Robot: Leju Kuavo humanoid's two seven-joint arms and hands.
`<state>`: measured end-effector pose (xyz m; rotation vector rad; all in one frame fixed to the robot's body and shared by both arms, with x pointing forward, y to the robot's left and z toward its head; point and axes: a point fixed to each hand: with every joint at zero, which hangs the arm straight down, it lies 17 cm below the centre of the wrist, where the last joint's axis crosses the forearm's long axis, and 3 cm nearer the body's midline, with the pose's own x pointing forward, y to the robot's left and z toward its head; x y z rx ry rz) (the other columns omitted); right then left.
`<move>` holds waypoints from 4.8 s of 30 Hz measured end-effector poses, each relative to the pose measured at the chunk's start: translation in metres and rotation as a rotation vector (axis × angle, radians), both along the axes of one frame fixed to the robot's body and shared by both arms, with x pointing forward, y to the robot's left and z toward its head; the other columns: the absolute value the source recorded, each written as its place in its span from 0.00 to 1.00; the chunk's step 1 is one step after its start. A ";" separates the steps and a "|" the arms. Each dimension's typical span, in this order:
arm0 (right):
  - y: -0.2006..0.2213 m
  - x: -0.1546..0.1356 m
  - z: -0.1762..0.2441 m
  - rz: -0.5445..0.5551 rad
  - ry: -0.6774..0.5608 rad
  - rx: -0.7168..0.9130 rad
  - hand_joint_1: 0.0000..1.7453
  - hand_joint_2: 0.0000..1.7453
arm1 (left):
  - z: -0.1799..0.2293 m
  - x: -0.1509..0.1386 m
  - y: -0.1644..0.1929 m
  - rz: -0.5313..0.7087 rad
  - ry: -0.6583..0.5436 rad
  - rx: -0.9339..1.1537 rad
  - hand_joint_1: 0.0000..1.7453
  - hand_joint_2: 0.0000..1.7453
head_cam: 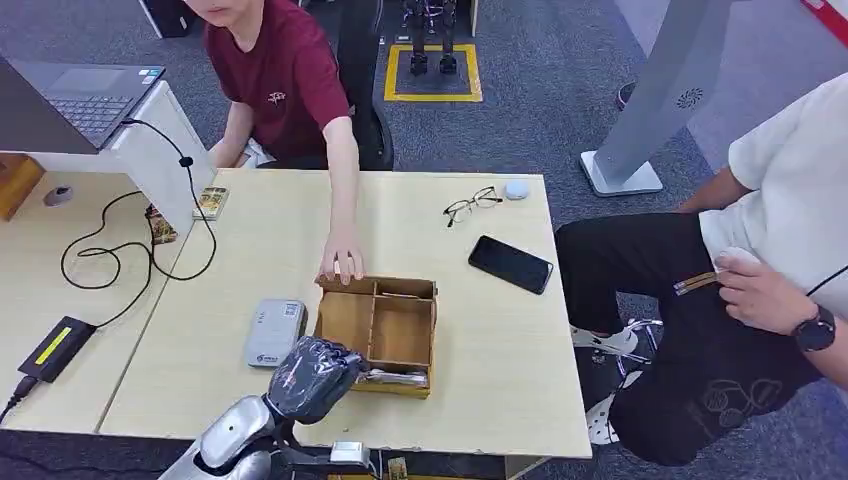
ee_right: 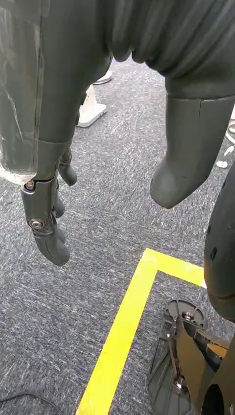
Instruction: Pass the card to the sensor for recognition and then transmit it.
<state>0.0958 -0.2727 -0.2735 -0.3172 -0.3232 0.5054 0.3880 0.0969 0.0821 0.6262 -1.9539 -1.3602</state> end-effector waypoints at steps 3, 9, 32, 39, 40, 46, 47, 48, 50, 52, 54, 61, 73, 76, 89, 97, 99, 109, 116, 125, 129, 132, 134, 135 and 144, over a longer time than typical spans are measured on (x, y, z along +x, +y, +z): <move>0.000 0.000 0.000 -0.001 0.001 0.000 0.00 1.00 | 0.002 0.000 0.001 0.001 0.002 -0.014 1.00 1.00; 0.000 -0.001 0.000 -0.005 0.003 0.002 0.00 1.00 | 0.014 -0.002 0.000 -0.012 -0.015 -0.054 1.00 1.00; -0.004 0.000 0.000 -0.011 0.001 -0.002 0.00 1.00 | 0.048 0.004 0.018 0.030 -0.099 -0.118 0.00 1.00; -0.005 -0.001 0.000 -0.013 0.001 -0.003 0.00 1.00 | 0.055 0.006 0.023 0.042 -0.114 -0.128 0.00 1.00; -0.005 -0.001 0.000 -0.013 0.001 -0.003 0.00 1.00 | 0.055 0.006 0.023 0.042 -0.115 -0.126 0.00 1.00; -0.005 -0.001 0.000 -0.016 0.003 -0.004 0.00 1.00 | 0.048 0.007 0.026 0.058 -0.105 -0.088 0.00 1.00; -0.005 -0.001 0.000 -0.018 0.003 -0.004 0.00 1.00 | 0.046 0.007 0.027 0.061 -0.102 -0.078 0.00 1.00; -0.006 -0.001 0.000 -0.020 0.004 -0.004 0.00 1.00 | 0.045 0.007 0.027 0.059 -0.101 -0.072 0.00 1.00; -0.006 -0.001 0.000 -0.023 0.004 -0.004 0.00 1.00 | 0.045 0.007 0.028 0.057 -0.103 -0.063 0.00 1.00; -0.006 -0.001 0.000 -0.024 0.004 -0.004 0.00 1.00 | 0.042 0.008 0.029 0.061 -0.095 -0.056 0.00 1.00; -0.006 -0.002 -0.001 -0.025 0.007 -0.005 0.00 1.00 | 0.040 0.009 0.030 0.065 -0.082 -0.049 0.00 1.00; -0.006 -0.001 -0.001 -0.021 0.007 -0.005 0.00 1.00 | 0.032 0.010 0.033 0.075 -0.064 -0.020 0.00 1.00; -0.005 -0.002 -0.001 -0.013 0.010 -0.004 0.00 1.00 | 0.018 0.022 0.045 0.130 -0.059 0.049 0.00 1.00; -0.005 -0.001 -0.001 -0.012 0.010 -0.005 0.00 1.00 | 0.015 0.022 0.046 0.132 -0.059 0.062 0.00 1.00; -0.006 -0.001 -0.001 -0.015 0.010 -0.003 0.00 1.00 | 0.014 0.021 0.044 0.109 -0.035 0.030 0.00 1.00; -0.006 -0.001 -0.001 -0.011 0.010 -0.004 0.00 1.00 | 0.015 0.016 0.039 0.074 -0.004 -0.011 0.00 1.00; -0.006 -0.001 -0.001 -0.004 0.009 -0.006 0.00 1.00 | 0.015 0.016 0.039 0.076 -0.007 -0.003 0.00 1.00; -0.006 -0.001 -0.001 -0.008 0.010 -0.005 0.00 1.00 | 0.014 0.017 0.040 0.086 -0.009 0.011 0.00 1.00; -0.006 -0.002 -0.001 -0.010 0.012 -0.003 0.00 1.00 | 0.014 0.017 0.040 0.086 -0.007 0.009 0.00 1.00; -0.007 -0.002 -0.001 -0.015 0.013 -0.004 0.00 1.00 | 0.009 0.014 0.036 0.055 0.036 -0.011 1.00 1.00; -0.007 -0.002 -0.001 -0.017 0.013 -0.004 0.00 1.00 | 0.009 0.013 0.035 0.048 0.041 -0.016 1.00 1.00; -0.007 -0.002 -0.001 -0.018 0.014 -0.005 0.00 1.00 | 0.009 0.013 0.035 0.048 0.042 -0.017 1.00 1.00; -0.007 -0.002 -0.001 -0.020 0.014 -0.005 0.00 1.00 | 0.008 0.013 0.035 0.047 0.044 -0.017 1.00 1.00; -0.007 -0.002 -0.001 -0.020 0.014 -0.005 0.00 1.00 | 0.009 0.013 0.035 0.047 0.045 -0.018 1.00 1.00; -0.007 -0.002 -0.001 -0.020 0.013 -0.003 0.00 1.00 | 0.010 0.013 0.034 0.042 0.048 -0.022 1.00 1.00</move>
